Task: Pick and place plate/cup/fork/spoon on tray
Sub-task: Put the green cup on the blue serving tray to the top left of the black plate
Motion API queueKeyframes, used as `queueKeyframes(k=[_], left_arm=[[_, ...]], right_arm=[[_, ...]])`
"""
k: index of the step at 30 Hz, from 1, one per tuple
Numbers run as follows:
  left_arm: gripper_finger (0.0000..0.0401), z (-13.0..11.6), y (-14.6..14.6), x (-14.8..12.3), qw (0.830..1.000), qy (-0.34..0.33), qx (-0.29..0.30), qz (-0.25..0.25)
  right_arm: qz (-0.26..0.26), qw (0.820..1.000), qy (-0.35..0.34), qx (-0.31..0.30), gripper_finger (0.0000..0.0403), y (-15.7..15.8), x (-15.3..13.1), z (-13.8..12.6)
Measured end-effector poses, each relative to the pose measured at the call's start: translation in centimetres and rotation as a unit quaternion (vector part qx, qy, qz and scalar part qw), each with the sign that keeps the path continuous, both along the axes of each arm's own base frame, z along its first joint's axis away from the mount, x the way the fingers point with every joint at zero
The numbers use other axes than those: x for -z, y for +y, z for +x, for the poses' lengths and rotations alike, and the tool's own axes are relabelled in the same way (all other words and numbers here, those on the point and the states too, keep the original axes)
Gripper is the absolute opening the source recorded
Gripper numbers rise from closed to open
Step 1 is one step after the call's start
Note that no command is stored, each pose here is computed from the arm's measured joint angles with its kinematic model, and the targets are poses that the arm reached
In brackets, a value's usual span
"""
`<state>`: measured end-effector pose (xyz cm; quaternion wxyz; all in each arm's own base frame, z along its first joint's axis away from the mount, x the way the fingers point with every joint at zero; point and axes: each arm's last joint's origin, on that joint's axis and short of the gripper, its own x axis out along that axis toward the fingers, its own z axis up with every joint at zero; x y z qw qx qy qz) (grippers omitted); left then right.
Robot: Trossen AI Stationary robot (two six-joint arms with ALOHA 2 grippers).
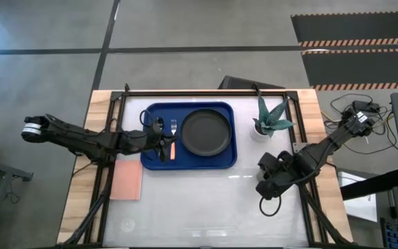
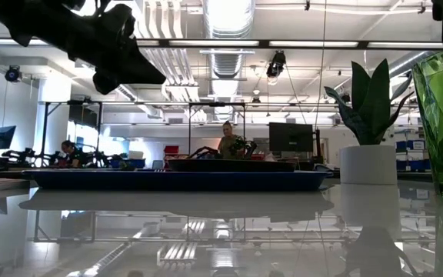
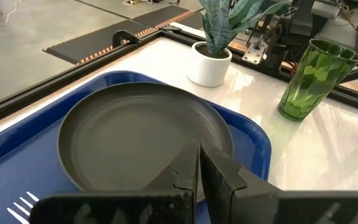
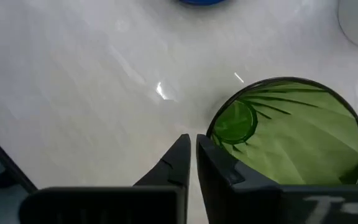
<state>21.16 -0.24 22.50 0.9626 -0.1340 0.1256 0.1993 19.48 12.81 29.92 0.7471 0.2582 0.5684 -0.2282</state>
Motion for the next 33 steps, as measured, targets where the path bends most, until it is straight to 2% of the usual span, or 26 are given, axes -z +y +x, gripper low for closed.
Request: queueKeyframes(k=[3, 11, 14, 18, 25, 33], left_arm=[[0.0000, 0.0, 0.0, 0.0, 1.000, 0.001, 0.001, 0.004], [0.0000, 0.0, 0.0, 0.0, 1.000, 0.005, 0.004, 0.013], [0.0000, 0.0, 0.0, 0.0, 1.000, 0.005, 0.004, 0.013], [0.0000, 0.0, 0.0, 0.0, 1.000, 0.005, 0.005, 0.013], [0.0000, 0.0, 0.0, 0.0, 1.000, 0.005, 0.005, 0.014], [0.0000, 0.0, 0.0, 0.0, 1.000, 0.005, 0.005, 0.014]], right_arm=[[-0.002, 1.000, 0.004, 0.003, 0.0043, 0.0, 0.2, 0.1], [-0.028, 1.000, 0.001, -0.002, 0.0146, -0.2, -0.3, 0.0], [-0.035, 0.999, -0.003, 0.000, 0.0170, -0.3, -0.5, 0.0], [-0.053, 0.999, 0.011, -0.006, 0.0182, -0.3, 0.4, 0.0], [-0.067, 0.996, 0.051, -0.025, 0.0164, 0.1, 2.3, 0.5], [-0.066, 0.994, 0.075, -0.038, 0.0045, 0.7, 3.2, 1.1]])
